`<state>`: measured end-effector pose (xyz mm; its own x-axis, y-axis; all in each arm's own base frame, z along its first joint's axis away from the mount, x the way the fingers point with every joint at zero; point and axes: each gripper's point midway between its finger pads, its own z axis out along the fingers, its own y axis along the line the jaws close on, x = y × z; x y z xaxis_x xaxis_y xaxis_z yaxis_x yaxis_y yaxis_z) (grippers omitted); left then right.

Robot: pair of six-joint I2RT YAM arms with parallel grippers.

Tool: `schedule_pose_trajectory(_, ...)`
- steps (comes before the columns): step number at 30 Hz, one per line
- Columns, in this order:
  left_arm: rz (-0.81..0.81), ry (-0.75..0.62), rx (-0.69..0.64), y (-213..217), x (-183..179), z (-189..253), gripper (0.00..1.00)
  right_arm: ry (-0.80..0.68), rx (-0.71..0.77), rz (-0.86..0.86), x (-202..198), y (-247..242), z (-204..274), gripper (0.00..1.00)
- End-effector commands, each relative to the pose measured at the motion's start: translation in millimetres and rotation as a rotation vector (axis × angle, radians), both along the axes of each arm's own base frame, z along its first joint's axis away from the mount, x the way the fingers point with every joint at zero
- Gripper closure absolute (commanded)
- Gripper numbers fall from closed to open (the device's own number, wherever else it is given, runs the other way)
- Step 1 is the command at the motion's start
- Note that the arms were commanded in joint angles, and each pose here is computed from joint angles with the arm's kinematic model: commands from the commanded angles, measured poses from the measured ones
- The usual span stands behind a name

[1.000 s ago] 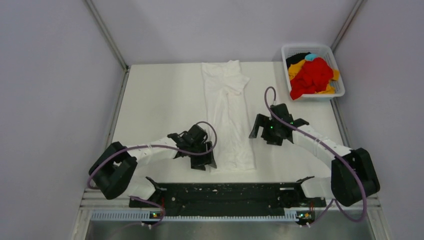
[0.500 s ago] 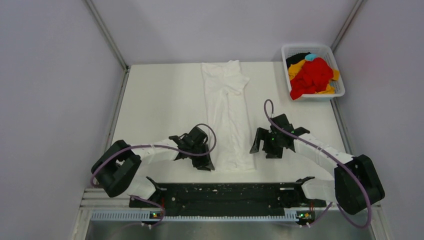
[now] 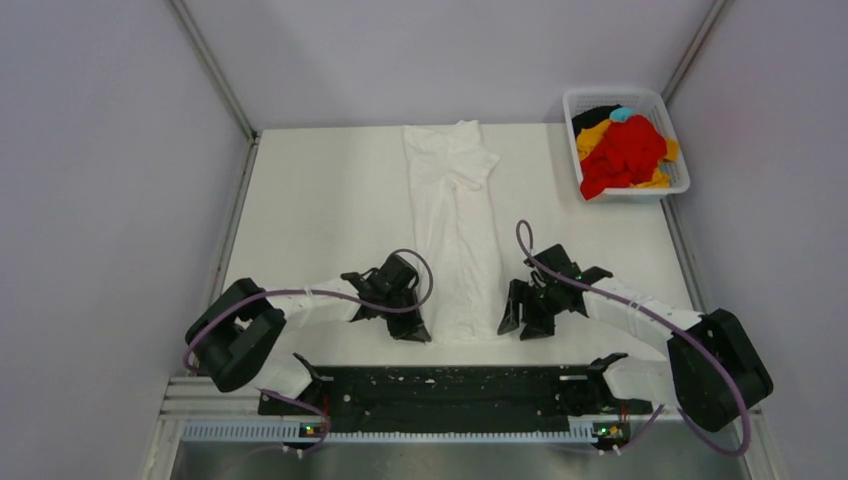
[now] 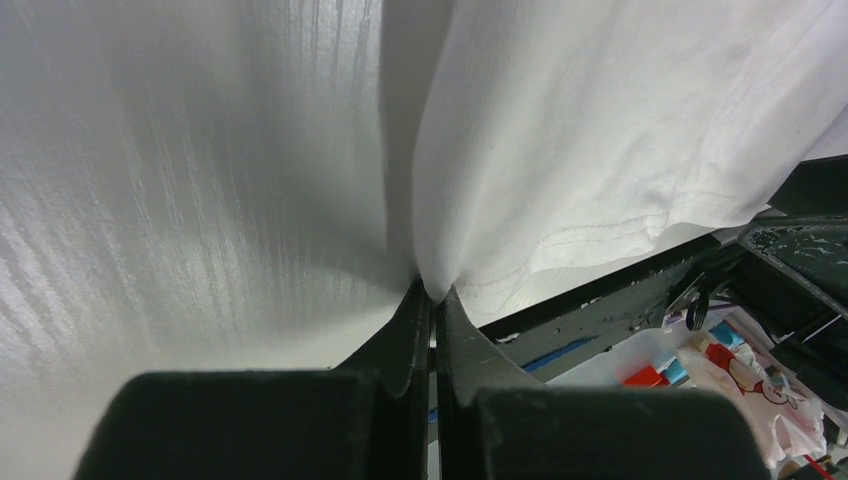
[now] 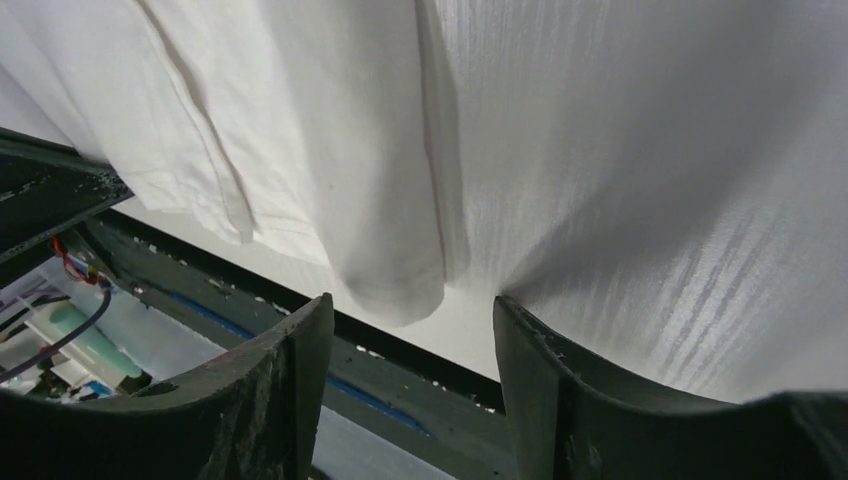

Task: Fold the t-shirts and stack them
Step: Grab the bottom of the folded rectangular tshirt with both arms, then fold the folded rectangular tshirt in 1/3 of the way

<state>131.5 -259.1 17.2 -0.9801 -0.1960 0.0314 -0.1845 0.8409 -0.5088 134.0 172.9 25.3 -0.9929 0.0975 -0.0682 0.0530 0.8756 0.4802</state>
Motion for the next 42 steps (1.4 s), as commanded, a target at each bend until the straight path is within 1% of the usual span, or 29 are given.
schedule_pose_trajectory(1,0.023,0.008,0.08,13,-8,-13,1.0,-0.018,0.057,0.036,1,13,0,0.42)
schedule_pose_trajectory(6,0.022,0.004,0.088,11,-8,-12,1.0,-0.035,0.034,0.028,7,11,-12,0.47)
schedule_pose_trajectory(7,0.022,0.005,0.089,11,-8,-12,1.0,-0.029,0.039,0.036,6,12,-13,0.5)
schedule_pose_trajectory(8,0.022,0.005,0.089,10,-8,-12,1.0,-0.023,0.043,0.04,4,13,-14,0.54)
schedule_pose_trajectory(9,0.022,0.007,0.094,10,-9,-12,1.0,-0.016,0.045,0.043,2,13,-15,0.61)
schedule_pose_trajectory(10,0.023,0.007,0.097,11,-9,-12,1.0,-0.008,0.046,0.048,-1,13,-16,0.7)
schedule_pose_trajectory(12,0.03,0.012,0.107,12,-12,-11,1.0,0.004,0.043,0.047,-9,10,-17,0.92)
schedule_pose_trajectory(13,0.033,0.014,0.107,13,-14,-10,1.0,0.01,0.044,0.045,-15,8,-17,1.0)
schedule_pose_trajectory(15,0.047,0.029,0.101,14,-24,-9,1.0,0.034,0.068,0.025,-30,5,-15,1.0)
schedule_pose_trajectory(18,0.079,0.079,0.097,19,-49,-12,1.0,0.087,0.114,-0.007,-54,3,-12,1.0)
schedule_pose_trajectory(20,0.095,0.102,0.083,19,-64,-7,1.0,0.073,0.135,-0.027,-57,3,-6,1.0)
schedule_pose_trajectory(23,0.102,0.067,0.038,17,-64,12,1.0,0.001,0.164,-0.033,-47,6,13,1.0)
schedule_pose_trajectory(26,0.1,-0.076,-0.003,10,-40,36,1.0,-0.071,0.156,-0.002,-30,11,29,1.0)
schedule_pose_trajectory(29,0.086,-0.229,0.004,8,-6,54,1.0,-0.152,0.105,0.048,-3,15,36,1.0)
schedule_pose_trajectory(32,0.07,-0.365,-0.007,7,36,73,1.0,-0.275,0.038,0.084,40,21,55,1.0)
schedule_pose_trajectory(34,0.109,-0.436,0.014,13,65,84,1.0,-0.355,0.027,0.074,66,27,72,1.0)
schedule_pose_trajectory(36,0.132,-0.479,-0.031,10,89,94,1.0,-0.439,0.028,0.048,90,31,89,1.0)
schedule_pose_trajectory(37,0.123,-0.501,-0.073,4,98,101,1.0,-0.462,0.021,0.035,101,30,94,1.0)
schedule_pose_trajectory(39,0.123,-0.547,-0.117,-4,119,112,1.0,-0.491,0.018,-0.003,120,27,101,1.0)
schedule_pose_trajectory(42,0.116,-0.577,-0.091,-12,152,122,1.0,-0.513,0.054,-0.059,147,29,108,1.0)
